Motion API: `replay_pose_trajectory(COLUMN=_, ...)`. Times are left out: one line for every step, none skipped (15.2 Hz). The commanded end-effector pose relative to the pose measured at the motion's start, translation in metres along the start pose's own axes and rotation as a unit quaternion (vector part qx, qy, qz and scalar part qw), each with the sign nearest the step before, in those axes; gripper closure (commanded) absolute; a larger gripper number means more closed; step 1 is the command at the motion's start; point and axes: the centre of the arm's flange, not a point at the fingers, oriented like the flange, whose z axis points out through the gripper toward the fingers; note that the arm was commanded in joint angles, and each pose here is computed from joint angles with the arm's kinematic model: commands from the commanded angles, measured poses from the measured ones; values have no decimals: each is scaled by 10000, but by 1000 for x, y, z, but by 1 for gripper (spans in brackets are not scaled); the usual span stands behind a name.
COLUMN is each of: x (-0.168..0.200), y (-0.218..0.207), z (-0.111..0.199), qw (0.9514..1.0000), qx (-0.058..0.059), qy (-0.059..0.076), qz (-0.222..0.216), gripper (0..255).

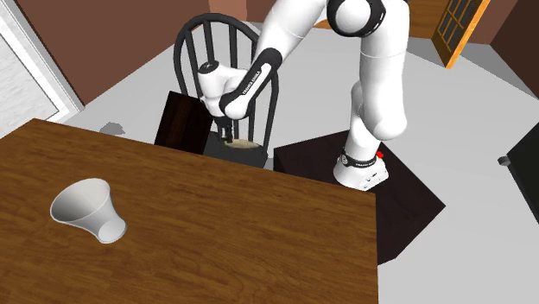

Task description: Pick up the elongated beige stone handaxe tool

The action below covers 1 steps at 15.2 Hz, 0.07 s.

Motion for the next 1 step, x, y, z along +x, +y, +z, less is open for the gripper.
replay_pose_trajectory(x=-1, y=2, z=-3, qw=10000, qx=-3, qy=2, qz=3, gripper=255)
